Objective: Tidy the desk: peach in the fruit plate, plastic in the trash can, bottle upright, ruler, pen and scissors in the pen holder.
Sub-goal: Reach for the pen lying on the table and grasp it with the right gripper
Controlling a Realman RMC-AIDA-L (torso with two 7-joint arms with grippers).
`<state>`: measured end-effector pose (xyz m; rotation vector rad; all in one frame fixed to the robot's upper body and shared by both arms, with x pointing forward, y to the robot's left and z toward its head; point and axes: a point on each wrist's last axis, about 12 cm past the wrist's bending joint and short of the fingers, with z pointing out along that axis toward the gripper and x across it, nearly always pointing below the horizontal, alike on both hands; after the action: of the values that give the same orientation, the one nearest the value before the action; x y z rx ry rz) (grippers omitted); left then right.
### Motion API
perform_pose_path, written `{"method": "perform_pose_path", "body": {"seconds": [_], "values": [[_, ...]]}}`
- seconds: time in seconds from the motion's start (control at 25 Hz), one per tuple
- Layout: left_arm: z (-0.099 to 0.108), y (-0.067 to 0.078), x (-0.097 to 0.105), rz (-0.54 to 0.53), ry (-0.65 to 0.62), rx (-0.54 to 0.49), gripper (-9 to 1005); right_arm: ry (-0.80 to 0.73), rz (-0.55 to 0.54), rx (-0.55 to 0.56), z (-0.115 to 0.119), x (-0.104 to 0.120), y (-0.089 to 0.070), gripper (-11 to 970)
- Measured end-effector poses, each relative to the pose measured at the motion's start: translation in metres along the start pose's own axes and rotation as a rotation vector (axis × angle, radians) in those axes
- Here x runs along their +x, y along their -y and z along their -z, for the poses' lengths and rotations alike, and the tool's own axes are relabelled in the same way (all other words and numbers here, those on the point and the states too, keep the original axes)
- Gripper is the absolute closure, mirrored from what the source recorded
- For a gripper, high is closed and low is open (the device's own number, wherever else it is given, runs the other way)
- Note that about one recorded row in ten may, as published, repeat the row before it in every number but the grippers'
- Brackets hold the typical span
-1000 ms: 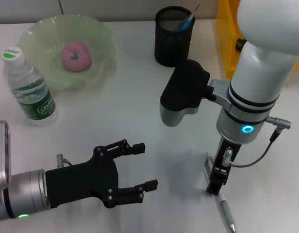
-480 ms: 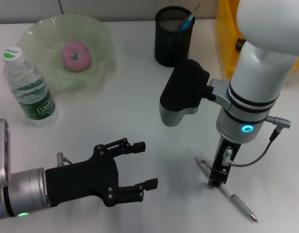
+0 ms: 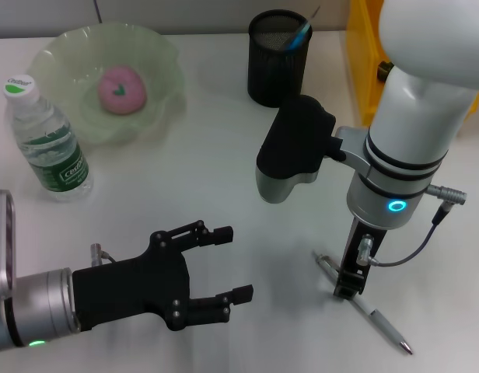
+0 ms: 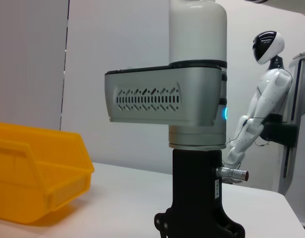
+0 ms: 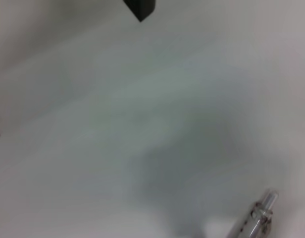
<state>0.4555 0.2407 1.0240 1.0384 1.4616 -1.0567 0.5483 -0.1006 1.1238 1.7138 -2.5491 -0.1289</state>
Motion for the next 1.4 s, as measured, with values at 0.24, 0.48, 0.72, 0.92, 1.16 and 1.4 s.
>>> {"method": "perform_pose_path", "body": {"seconds": [0.24,0.48,0.72,0.92,1.16,1.4], "values": [[0.0000,0.0001,-0.0003,0.000,0.003,0.001,184,0.004,0.004,0.003,-0.0002,-0.0006,0.0003,652],[0.0001,0.0000,-0.0005,0.000,0.004,0.000,184,-0.010,0.015,0.012,-0.0025,-0.0012,-0.0002,680],[0.0000,-0.0003,-0.0008,-0.002,0.005,0.000,184,-0.011,0.017,0.015,-0.0020,-0.0015,0.0002,781],[-0.0011,-0.0017,-0.0020,-0.006,0.006,0.003,184,-0.011,0.018,0.016,-0.0017,-0.0016,0.0004,782],[-0.0020,-0.0026,-0.0029,-0.009,0.006,0.006,184,-0.012,0.021,0.017,-0.0018,-0.0016,0.0003,784],[-0.0021,-0.0028,-0.0030,-0.008,0.006,0.006,184,-0.017,0.022,0.017,-0.0029,-0.0010,0.0002,786]]}}
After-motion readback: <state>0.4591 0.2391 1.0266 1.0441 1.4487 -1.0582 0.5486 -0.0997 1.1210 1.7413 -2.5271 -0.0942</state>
